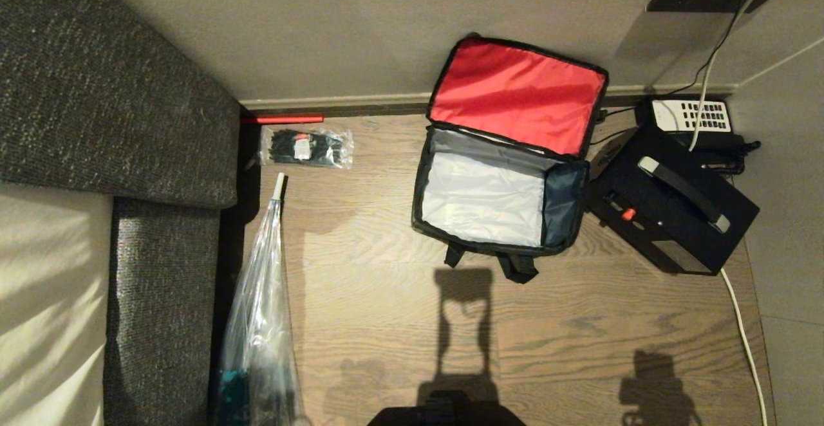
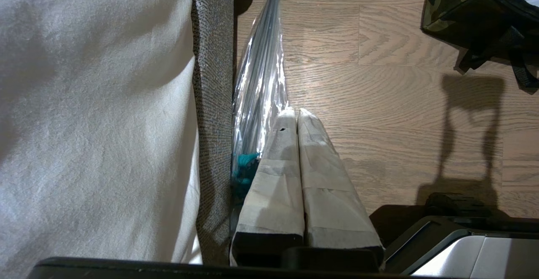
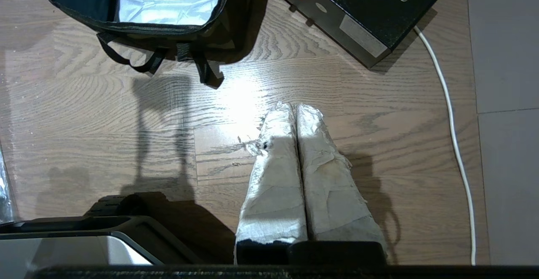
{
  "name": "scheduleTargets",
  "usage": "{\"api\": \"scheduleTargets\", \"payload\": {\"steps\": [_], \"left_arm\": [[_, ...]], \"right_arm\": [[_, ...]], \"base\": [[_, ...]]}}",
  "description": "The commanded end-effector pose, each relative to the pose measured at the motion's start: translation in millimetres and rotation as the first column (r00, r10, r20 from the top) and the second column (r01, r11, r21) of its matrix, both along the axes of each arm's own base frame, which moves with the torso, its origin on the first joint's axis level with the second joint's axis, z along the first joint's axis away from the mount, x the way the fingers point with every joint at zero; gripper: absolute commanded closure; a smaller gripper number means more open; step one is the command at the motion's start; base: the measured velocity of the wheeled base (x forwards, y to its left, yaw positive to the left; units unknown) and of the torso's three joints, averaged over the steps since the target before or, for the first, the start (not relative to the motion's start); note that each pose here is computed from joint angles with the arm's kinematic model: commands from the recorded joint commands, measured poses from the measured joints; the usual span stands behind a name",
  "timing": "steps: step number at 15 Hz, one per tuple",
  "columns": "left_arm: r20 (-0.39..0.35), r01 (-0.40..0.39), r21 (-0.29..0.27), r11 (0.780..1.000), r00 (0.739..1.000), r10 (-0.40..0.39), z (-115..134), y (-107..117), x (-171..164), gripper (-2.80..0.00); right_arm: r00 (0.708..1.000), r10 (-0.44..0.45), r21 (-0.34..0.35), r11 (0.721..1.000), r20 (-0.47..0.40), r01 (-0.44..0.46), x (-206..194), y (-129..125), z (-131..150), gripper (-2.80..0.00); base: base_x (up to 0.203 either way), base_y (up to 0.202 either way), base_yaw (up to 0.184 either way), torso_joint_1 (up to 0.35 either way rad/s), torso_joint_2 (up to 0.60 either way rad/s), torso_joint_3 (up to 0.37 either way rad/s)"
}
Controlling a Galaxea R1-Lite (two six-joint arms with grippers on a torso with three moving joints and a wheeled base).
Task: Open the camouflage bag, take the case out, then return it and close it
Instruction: Grip the handle again
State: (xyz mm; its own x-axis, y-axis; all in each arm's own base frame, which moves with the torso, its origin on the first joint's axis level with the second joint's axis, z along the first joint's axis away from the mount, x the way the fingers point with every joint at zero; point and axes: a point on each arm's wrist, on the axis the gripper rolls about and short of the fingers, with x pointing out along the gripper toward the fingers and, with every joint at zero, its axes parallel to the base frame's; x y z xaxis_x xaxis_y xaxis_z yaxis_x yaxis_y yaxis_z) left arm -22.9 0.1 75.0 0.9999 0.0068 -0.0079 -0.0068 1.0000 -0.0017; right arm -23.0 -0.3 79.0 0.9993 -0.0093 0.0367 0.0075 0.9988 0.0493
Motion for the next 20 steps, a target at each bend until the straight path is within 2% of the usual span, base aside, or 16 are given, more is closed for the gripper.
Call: {"api": "scheduleTargets", "payload": {"steps": [1,20], "left_arm": [[0.002,-0.001,0.000,1.000,1.000,0.001,0.0,0.0,-0.1,0.00],[0.000,-0.001,0.000,1.000,1.000,0.001,-0.1,0.0,0.0,0.00]], "right_arm": [[1.000,0.000,0.000,1.000,0.006,0.000,-0.4,0.0,-3.8,0.00],[1.000,0.000,0.000,1.000,0.006,0.000,-0.4,0.0,-3.8,0.00]], "base": [[0.000,0.000,0.000,0.000,0.00,0.000],[0.000,0.000,0.000,0.000,0.00,0.000]]}}
